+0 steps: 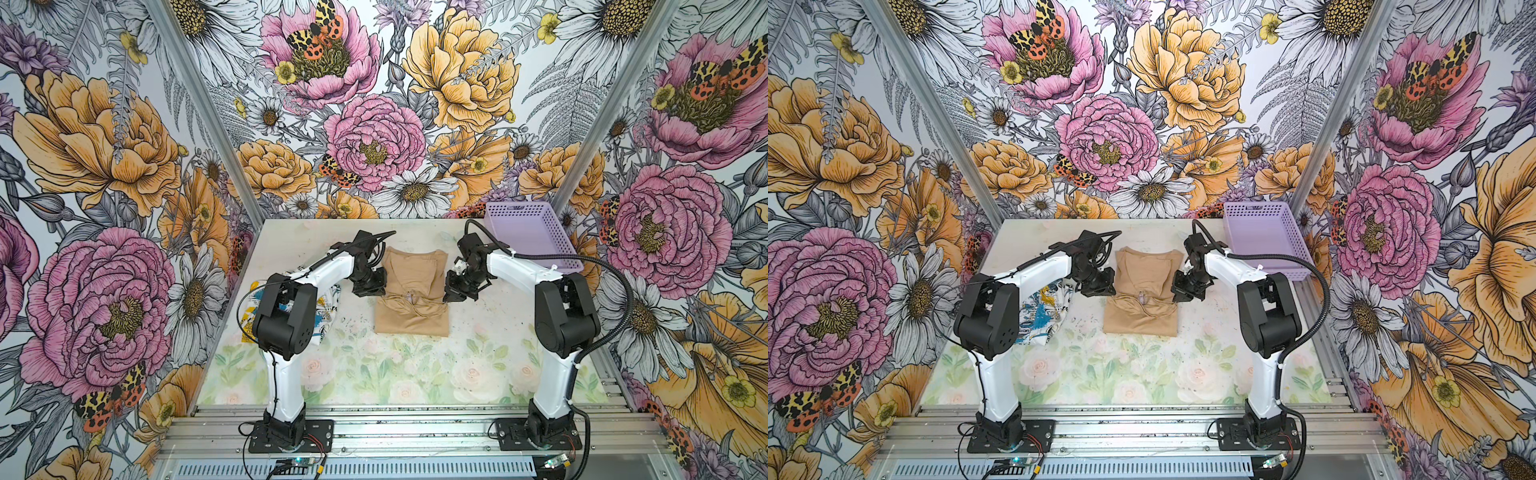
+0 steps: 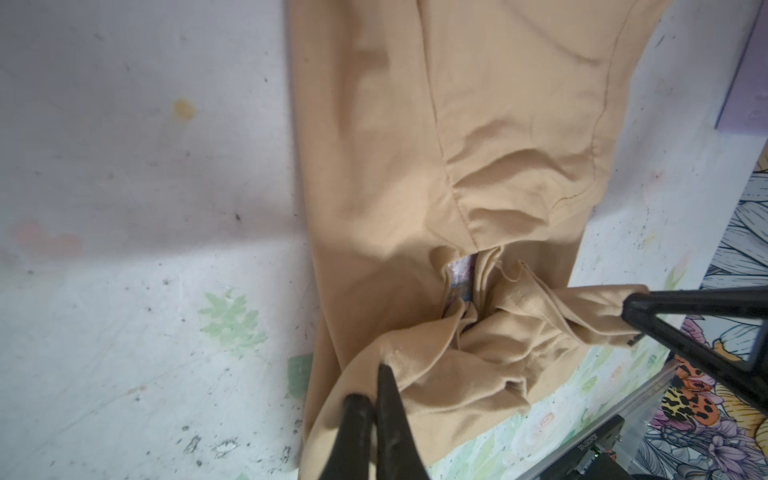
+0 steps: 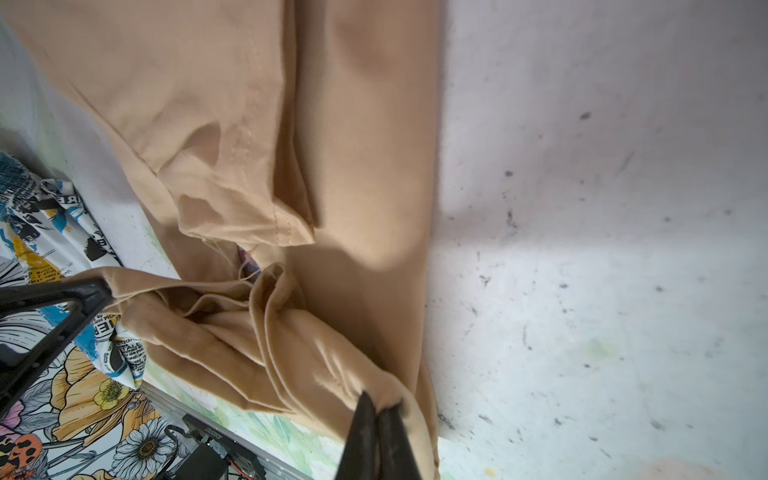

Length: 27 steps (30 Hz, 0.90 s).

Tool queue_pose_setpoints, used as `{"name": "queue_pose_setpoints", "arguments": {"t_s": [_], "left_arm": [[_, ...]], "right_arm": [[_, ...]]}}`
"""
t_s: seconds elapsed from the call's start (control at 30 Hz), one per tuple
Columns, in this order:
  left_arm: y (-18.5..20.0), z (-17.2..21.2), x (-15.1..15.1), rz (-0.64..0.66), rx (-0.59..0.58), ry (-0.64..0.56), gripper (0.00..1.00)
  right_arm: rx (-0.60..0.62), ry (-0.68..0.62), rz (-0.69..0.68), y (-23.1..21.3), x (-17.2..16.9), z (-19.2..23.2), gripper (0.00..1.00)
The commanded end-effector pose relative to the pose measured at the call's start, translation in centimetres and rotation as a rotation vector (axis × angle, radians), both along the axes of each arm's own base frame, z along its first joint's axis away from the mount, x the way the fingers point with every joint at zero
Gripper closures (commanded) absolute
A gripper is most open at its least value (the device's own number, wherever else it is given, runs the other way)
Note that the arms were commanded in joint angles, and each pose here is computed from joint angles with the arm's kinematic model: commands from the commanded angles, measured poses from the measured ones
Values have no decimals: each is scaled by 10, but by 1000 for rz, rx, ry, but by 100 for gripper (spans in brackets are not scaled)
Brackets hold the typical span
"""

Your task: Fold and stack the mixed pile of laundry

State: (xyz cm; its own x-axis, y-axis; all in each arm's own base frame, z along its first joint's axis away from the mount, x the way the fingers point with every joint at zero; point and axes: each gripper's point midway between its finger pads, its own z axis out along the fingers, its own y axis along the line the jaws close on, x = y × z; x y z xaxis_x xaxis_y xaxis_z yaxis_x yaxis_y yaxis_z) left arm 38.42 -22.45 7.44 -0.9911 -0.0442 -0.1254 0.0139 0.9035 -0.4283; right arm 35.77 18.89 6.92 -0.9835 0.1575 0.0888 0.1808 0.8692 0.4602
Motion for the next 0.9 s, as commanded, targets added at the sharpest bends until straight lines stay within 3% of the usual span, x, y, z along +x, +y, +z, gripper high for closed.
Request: {"name": "queue_pose_setpoints", "arguments": {"t_s": [0.0,0.07,0.23,0.43,0.67,0.87], "left_arm": [[0,-1,12,-18,2,-28,95],[3,0,13,-8,10,-36,74],[20,22,16,48,38,-97,49],[17,52,-7,46,18,-156,45],[-18,14,-52,-13,-33,-68,52],[-27,-1,-51,0,-54,-70,56]], "right_arm": [[-11,-37,9,-4,13,2,93],[-15,-67,11,-6,19,10,78],[-26,-121,2,-10,15,31,61],[-11,-118,42,19,-29,41,52],[73,-110,56,73,-60,14,51],[66,-135,39,79,-51,-6,51]]}}
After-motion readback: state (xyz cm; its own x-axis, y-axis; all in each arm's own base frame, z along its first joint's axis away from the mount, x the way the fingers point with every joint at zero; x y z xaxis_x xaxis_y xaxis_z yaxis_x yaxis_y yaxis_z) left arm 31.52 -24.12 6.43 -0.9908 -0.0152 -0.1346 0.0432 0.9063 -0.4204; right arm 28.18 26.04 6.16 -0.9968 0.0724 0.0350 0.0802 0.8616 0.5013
